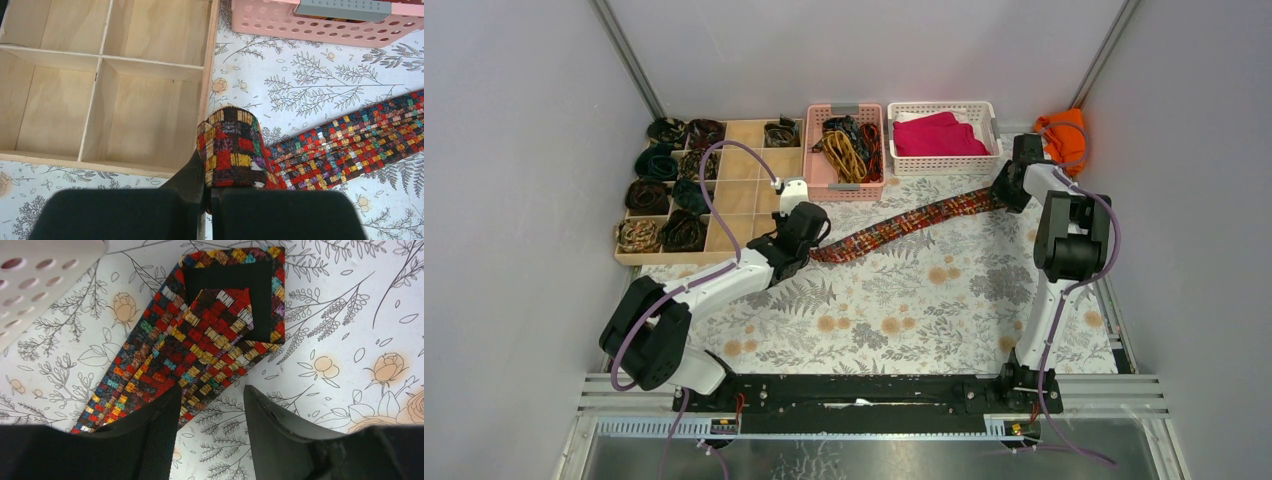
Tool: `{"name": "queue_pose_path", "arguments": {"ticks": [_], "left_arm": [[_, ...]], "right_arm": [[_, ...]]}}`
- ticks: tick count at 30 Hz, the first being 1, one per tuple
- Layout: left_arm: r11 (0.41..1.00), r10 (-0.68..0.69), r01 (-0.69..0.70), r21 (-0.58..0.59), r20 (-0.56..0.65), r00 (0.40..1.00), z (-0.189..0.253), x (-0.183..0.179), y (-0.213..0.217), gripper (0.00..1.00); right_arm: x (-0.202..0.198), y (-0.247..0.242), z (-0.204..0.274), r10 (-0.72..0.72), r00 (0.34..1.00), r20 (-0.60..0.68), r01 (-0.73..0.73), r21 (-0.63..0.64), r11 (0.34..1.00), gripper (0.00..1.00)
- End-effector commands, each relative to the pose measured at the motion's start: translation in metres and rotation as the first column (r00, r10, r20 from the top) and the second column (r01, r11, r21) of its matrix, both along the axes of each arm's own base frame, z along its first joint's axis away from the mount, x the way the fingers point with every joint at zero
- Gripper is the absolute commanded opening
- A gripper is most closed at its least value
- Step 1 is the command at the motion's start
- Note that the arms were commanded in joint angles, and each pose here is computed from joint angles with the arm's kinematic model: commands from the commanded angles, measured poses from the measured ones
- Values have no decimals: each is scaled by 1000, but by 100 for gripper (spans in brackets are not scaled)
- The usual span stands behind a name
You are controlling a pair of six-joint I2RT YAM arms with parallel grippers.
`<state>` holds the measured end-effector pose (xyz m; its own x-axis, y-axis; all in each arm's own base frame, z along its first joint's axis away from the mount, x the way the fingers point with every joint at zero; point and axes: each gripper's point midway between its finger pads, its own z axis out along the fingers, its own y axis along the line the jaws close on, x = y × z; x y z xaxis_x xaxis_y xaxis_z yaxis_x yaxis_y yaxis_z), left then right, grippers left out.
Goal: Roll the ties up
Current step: Flatten out the tie at the center of the board.
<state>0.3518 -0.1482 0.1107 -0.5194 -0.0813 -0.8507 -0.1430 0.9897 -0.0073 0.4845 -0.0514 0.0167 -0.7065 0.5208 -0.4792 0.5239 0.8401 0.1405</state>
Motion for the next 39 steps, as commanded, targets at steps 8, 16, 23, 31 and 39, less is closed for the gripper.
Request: {"name": "queue_pose_path", "arguments": {"ticks": [8,16,23,31,39], "left_arm": [[1000,7,-7,5,3,1000,0,1,3,0],[1000,5,-5,13,-6,1000,-3,3,2,0],[1000,-23,22,-22,-24,999,-6,2,-7,0],[994,-103,101,-36,-45,994,-14,-13,-41,0],[984,-179,178,-31,-66,982,-14,-41,-81,0]], "right_arm": [[7,-8,-14,-42,998,-50,40,-36,999,48],[16,-10,-19,-38,997,-61,35,-46,998,34],[6,-22,-17,-63,995,-75,56,-85,995,18],[-29,-76,-9,-160,982,-100,145,-138,980,13],[-66,-135,4,-301,947,-115,279,-177,944,13]]}}
